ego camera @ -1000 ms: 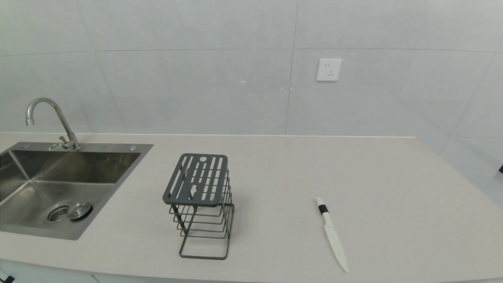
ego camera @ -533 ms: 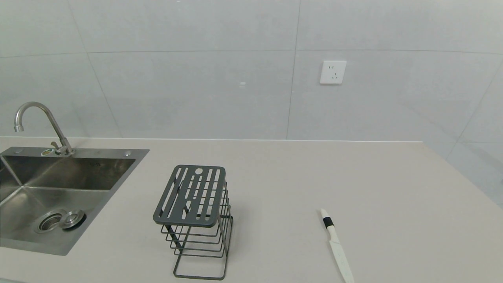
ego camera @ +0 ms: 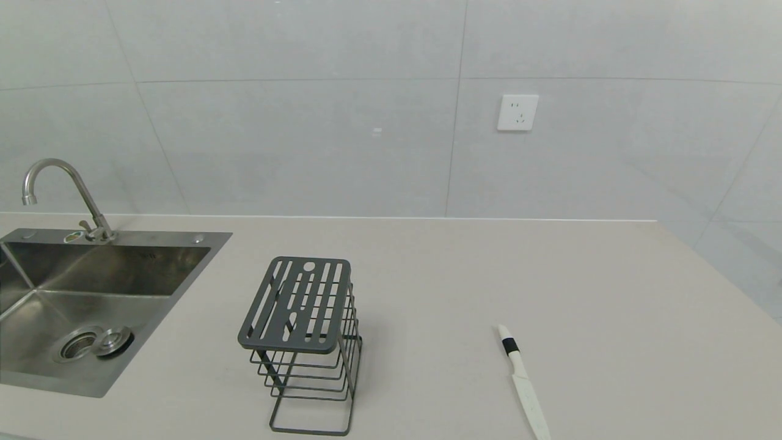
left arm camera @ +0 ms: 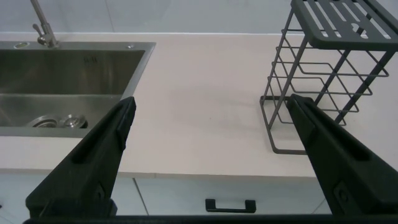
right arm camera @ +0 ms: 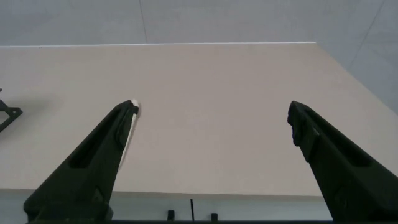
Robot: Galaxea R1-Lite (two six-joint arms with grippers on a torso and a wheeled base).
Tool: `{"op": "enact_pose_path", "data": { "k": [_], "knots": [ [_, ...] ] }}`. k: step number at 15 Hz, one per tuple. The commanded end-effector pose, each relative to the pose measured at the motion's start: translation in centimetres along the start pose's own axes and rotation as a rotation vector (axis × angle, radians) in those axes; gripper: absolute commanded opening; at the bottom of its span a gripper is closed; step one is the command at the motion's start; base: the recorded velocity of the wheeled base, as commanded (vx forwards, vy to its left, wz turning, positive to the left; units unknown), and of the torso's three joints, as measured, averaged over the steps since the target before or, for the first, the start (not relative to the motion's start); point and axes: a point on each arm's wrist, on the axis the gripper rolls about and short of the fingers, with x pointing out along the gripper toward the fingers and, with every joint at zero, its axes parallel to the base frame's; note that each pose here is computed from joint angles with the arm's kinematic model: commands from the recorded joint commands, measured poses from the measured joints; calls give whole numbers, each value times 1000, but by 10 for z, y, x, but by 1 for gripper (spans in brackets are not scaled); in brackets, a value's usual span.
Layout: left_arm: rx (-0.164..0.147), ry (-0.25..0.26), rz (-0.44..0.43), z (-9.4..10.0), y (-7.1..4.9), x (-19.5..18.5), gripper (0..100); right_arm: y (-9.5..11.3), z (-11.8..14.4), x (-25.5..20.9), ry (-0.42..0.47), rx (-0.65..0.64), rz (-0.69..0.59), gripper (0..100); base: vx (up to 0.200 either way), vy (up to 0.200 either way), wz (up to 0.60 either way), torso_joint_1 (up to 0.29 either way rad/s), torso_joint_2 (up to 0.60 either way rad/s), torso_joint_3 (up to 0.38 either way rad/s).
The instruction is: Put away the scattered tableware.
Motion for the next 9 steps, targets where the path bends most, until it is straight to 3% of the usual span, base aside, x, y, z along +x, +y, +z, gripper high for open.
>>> {"op": "enact_pose_path", "data": {
  "k": [1, 5, 7, 9],
  "knots": [
    [0, 1, 0, 0, 0, 0, 100, 0, 0, 0, -1, 2, 2, 100, 0, 0, 0, 0, 0, 0],
    [2, 1, 0, 0, 0, 0, 100, 1, 25, -3, -246, -19, 14, 100, 0, 0, 0, 0, 0, 0],
    [2, 1, 0, 0, 0, 0, 100, 4, 24, -2, -207, -65, 131, 100, 0, 0, 0, 0, 0, 0],
    [2, 1, 0, 0, 0, 0, 100, 6, 45, 9, -114, -113, 246, 100, 0, 0, 0, 0, 0, 0]
  ]
}}
